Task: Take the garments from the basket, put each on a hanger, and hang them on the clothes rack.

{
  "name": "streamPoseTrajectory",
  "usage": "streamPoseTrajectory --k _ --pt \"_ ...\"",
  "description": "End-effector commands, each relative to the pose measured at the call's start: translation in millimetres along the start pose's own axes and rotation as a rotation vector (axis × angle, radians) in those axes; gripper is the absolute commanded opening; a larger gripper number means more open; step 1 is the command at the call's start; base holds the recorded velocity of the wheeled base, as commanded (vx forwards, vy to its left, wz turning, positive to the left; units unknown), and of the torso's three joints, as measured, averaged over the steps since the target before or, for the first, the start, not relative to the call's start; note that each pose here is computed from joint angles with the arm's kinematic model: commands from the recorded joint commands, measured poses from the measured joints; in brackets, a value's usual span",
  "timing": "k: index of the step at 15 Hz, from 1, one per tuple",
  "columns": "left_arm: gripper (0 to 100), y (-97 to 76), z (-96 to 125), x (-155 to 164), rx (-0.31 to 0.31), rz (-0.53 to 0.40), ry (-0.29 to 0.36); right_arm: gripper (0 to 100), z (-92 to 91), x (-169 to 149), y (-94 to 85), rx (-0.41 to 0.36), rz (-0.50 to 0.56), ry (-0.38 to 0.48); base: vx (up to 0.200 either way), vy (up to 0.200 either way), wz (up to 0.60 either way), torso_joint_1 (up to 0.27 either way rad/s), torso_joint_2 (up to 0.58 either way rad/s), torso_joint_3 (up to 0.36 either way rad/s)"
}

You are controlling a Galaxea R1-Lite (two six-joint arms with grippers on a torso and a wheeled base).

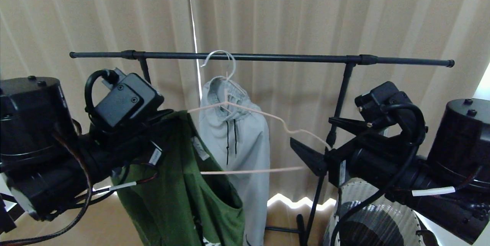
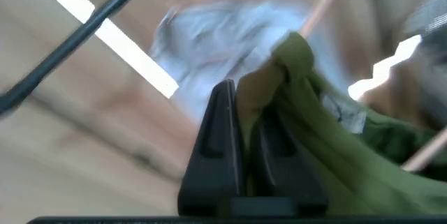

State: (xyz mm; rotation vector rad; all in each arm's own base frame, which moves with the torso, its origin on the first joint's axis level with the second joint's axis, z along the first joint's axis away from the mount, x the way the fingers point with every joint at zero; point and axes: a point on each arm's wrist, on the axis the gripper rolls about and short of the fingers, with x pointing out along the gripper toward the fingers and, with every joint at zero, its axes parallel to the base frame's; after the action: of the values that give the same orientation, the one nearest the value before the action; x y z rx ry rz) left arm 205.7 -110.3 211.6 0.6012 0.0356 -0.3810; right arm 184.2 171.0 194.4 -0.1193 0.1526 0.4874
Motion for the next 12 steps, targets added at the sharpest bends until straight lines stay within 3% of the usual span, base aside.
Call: streamPoseTrajectory --k 1,4,6,8,9,12 --pt "0 5.9 -8.1 -2.1 -0.011 0.041 0.026 100 -3.1 -0.5 -6.5 0.001 -0.023 0.009 0.000 0.000 0.00 0.000 0.00 0.000" --pt "0 8.1 -2.5 -3.6 -0.021 0.074 -0.034 100 -8.7 0.0 -6.2 -0.006 -0.022 0.030 0.000 0.000 0.00 0.000 0.00 0.000" --pt "0 9.9 2.1 -2.6 -0.060 0.088 -0.071 100 -12.8 -1.0 -1.2 -0.011 -0.002 0.043 0.000 0.000 0.00 0.000 0.00 0.000" --pt "0 2.8 13.5 -5.9 -0.120 0.049 -0.153 100 -16.9 -2.7 7.2 -0.021 0.034 0.056 0.000 0.000 0.00 0.000 0.00 0.000" --pt "0 2.3 14.0 -6.1 -0.121 0.046 -0.156 100 -17.5 -2.2 7.8 -0.022 0.037 0.059 0.000 0.000 0.00 0.000 0.00 0.000" --pt "0 -1.6 39.1 -4.5 -0.164 0.015 -0.276 100 -23.4 6.6 23.3 -0.032 0.096 0.049 0.000 0.000 0.00 0.000 0.00 0.000"
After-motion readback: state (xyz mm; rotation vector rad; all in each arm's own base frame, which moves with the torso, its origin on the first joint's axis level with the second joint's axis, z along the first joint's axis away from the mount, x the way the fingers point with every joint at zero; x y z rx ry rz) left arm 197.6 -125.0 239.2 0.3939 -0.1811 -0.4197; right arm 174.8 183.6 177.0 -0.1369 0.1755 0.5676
